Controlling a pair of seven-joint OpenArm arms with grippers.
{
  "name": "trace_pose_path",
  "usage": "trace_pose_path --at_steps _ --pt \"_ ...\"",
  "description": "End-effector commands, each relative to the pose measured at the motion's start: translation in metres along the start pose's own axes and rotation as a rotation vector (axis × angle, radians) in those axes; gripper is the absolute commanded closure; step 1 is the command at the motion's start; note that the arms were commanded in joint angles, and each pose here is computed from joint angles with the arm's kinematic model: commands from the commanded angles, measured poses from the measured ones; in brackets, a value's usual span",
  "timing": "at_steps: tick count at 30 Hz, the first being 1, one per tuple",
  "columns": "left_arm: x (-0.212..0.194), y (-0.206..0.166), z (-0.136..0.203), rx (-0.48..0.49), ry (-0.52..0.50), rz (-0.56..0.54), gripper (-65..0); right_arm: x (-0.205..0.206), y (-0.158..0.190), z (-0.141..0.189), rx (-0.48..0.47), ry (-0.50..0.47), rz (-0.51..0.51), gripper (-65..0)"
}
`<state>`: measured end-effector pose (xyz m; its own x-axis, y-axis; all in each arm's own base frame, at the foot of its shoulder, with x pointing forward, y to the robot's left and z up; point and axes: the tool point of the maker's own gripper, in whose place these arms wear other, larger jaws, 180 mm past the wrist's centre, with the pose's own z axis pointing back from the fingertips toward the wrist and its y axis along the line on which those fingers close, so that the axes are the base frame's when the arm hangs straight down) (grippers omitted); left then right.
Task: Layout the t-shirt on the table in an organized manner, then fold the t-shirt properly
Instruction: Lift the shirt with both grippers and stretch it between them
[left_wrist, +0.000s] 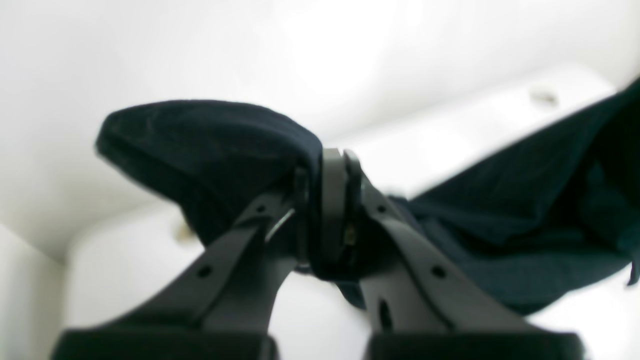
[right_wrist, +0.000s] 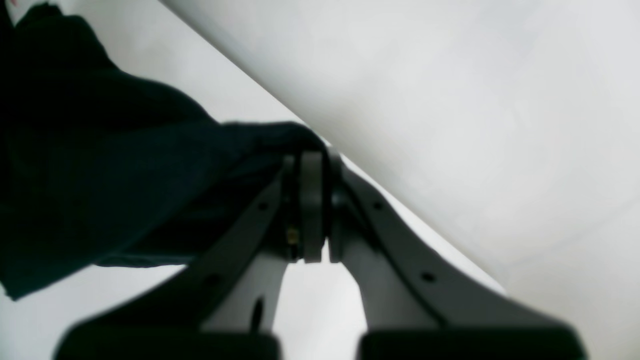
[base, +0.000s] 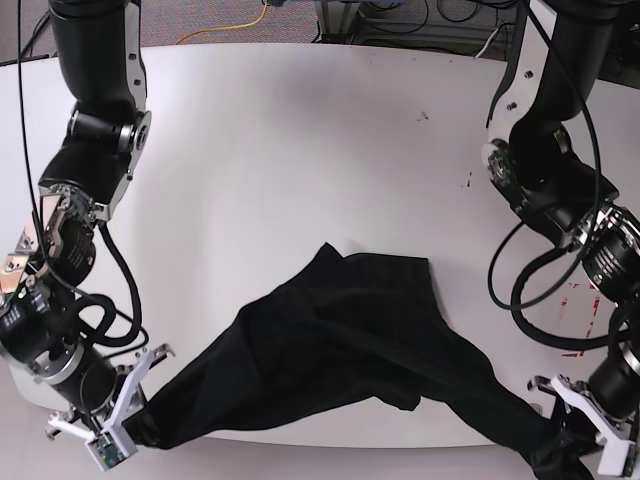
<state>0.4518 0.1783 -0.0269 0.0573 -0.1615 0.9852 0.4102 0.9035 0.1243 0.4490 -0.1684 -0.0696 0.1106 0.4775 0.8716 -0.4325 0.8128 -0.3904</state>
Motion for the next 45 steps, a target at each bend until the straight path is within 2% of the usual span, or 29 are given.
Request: trace_pose_path --at_steps 1,7,14,20,23,27,31,38,45 --pt "0.05 0.003 0.008 0.008 -0.126 -0.05 0.0 0.026 -0.022 0.001 -0.025 -0.06 -0.007 0.0" --pt "0.122 0.012 0.015 0.007 -0.259 -0.079 -0.3 0.055 -0.059 -0.01 -0.028 -0.085 -0.074 0.0" --pt "0.174 0.026 0.008 0.03 -0.28 -0.067 -0.3 0.084 -0.103 -0.011 -0.054 -0.095 -0.132 0.0" --pt "0.143 0.022 -0.033 -0.027 -0.149 0.018 -0.3 0.108 -0.131 -0.008 -0.093 -0.108 -0.153 0.0" --pt "0.129 0.025 -0.047 -0.036 -0.101 0.051 -0.1 0.099 -0.135 -0.015 -0.103 -0.078 -0.164 0.0" --pt "0.12 0.021 -0.059 -0.053 -0.071 0.078 -0.1 0.084 -0.129 -0.032 -0.093 0.005 -0.128 0.0" --pt "0.119 0.02 -0.061 -0.057 -0.068 0.12 -0.1 0.073 -0.138 -0.029 -0.111 0.039 -0.122 0.0" --pt "0.115 0.021 -0.06 -0.056 -0.047 0.118 -0.1 0.072 -0.14 -0.026 -0.118 0.039 -0.12 0.0" --pt "0.117 0.022 -0.059 -0.051 -0.051 0.115 0.0 0.085 -0.14 -0.018 -0.125 -0.001 -0.101 0.0"
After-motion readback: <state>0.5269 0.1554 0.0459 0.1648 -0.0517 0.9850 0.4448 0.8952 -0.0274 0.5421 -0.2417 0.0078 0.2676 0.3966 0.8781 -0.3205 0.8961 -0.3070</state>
